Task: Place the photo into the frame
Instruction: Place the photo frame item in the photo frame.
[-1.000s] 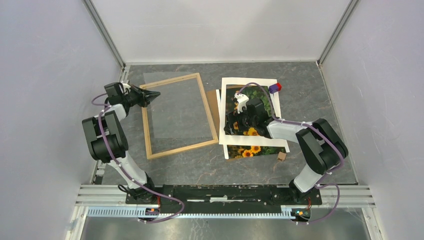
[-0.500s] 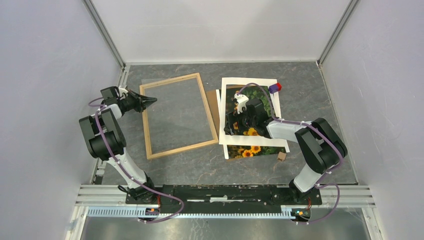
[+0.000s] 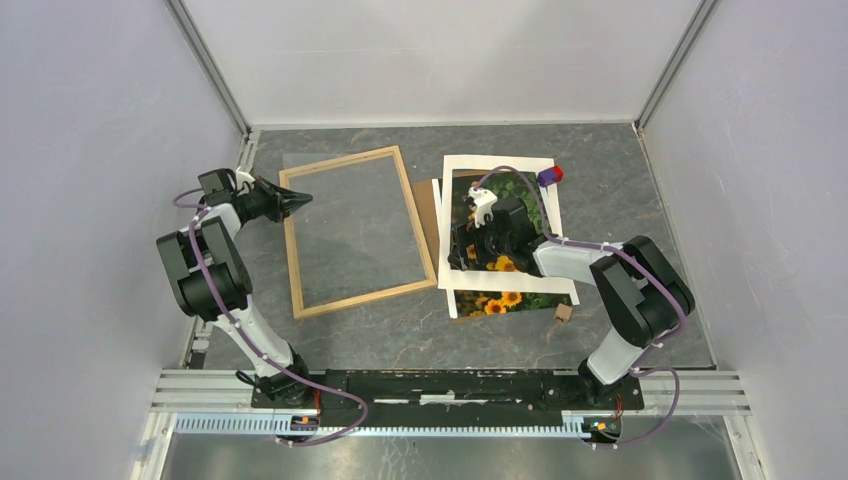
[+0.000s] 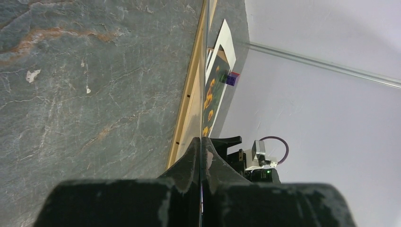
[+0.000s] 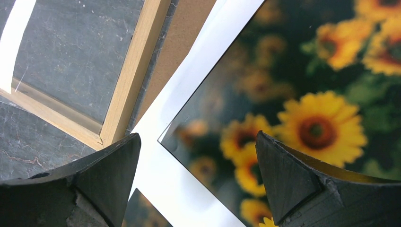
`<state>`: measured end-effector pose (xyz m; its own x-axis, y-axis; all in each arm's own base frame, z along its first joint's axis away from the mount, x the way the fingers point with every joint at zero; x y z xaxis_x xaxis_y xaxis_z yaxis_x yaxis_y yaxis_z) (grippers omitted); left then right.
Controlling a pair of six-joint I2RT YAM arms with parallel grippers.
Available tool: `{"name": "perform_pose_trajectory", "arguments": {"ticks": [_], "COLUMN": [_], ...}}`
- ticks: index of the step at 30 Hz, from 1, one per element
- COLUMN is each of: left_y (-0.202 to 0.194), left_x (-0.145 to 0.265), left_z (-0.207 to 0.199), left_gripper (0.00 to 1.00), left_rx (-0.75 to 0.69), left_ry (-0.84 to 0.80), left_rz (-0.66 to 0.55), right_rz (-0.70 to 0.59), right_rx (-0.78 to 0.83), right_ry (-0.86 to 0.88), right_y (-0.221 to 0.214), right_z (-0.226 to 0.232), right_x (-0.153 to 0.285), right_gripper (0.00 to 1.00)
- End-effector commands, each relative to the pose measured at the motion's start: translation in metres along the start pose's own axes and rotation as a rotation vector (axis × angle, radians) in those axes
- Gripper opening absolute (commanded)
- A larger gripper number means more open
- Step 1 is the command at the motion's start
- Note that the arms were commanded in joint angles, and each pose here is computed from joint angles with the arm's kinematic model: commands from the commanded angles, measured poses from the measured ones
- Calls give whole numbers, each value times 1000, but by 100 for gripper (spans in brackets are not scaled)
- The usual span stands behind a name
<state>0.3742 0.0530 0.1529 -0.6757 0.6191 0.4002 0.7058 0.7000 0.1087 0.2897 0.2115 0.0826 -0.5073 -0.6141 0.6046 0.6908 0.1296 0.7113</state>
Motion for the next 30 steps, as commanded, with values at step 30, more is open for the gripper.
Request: {"name": "perform_pose_trajectory", "arguments": {"ticks": [30], "left_y": [-3], "left_x": [6], "left_z": [-28], "left_gripper": [2], "left_rx": [-147], "left_ry": [-186], "left_rz": [-32], "right_rz": [-40], "right_rx": [12], "right_ry": [29], "right_y": [13], "right_z": [5], "right_x": [-3], "right_gripper": [98]}}
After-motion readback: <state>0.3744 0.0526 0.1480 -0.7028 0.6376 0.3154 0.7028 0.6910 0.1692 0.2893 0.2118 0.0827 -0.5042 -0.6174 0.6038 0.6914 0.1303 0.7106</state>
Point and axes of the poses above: each gripper's point midway between its finger pads, its own x axis back along the fingers, its own z axis along the line the jaws close on, y = z × x, the point moved 7 cm from there along x, back along the fingers, and after that the axes turned 6 degrees about -x, right-handed, at the moved point
